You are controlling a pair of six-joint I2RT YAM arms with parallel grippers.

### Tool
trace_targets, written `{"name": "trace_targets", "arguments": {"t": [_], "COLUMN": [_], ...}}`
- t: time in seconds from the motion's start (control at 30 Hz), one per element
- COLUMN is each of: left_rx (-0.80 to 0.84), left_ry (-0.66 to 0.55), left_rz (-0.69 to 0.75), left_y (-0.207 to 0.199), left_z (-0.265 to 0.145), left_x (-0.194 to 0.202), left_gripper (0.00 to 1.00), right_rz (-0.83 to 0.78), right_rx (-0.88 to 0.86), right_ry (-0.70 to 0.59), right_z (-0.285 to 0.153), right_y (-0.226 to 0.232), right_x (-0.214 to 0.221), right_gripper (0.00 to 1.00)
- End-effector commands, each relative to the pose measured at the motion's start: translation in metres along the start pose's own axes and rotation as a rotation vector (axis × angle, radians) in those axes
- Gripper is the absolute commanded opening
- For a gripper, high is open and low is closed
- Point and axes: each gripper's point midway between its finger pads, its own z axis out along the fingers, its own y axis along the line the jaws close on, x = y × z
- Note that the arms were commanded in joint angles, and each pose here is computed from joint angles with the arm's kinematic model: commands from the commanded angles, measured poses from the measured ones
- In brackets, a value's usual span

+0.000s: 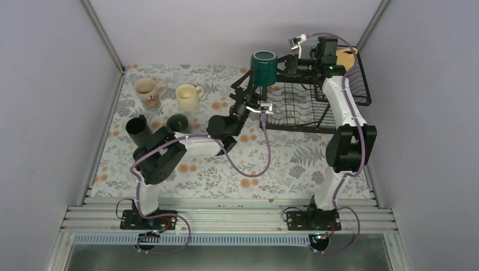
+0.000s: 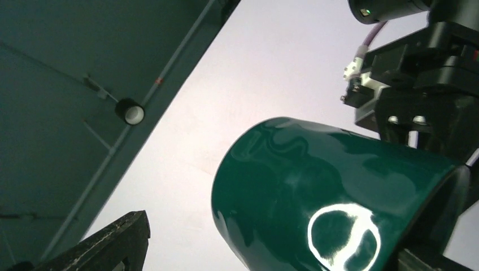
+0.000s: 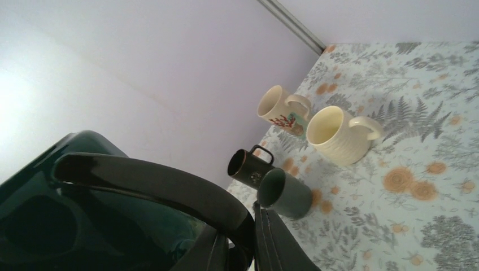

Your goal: Unload the cups from the dish rack

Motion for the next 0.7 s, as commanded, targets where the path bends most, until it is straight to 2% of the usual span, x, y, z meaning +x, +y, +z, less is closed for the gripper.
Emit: {"name": "trace_targets", "arguments": {"t": [0.0, 0.1, 0.23, 0.33, 0.5, 0.67], "left_rx": [-0.327, -0.336, -0.333, -0.331, -0.336, -0.340], "left_ry": [-0.043, -0.037, -0.040, -0.043, -0.042, -0.052], "left_rz": [-0.035, -0.032, -0.013, -0.003, 0.005, 0.026], "left_y": [0.085, 0.084, 0.079, 0.076, 0.077, 0.076], "left_z": [-0.004, -0.001, 0.000, 0.001, 0.002, 0.003], "left_x": [-0.012, -0.012, -0.013, -0.013, -0.014, -0.017], "left_gripper": [0.78, 0.63, 0.51, 0.46, 0.30, 0.22], "right_rz": [0.022, 0.040, 0.037, 0.038, 0.091, 0.115], "right_rx": [-0.111, -0.130, -0.146, -0.165, -0.201, -0.244], "right_ry": [0.031, 0.039, 0.045, 0.057, 0.089, 0.123], "right_z": [0.000, 0.001, -0.001, -0.001, 0.002, 0.008], "right_y": [0.017, 0.015, 0.019, 0.020, 0.014, 0.016], "right_x": [0.002, 0.004, 0.003, 0.006, 0.018, 0.029], "right_gripper": [0.03, 0.03, 0.03, 0.03, 0.03, 0.03]}}
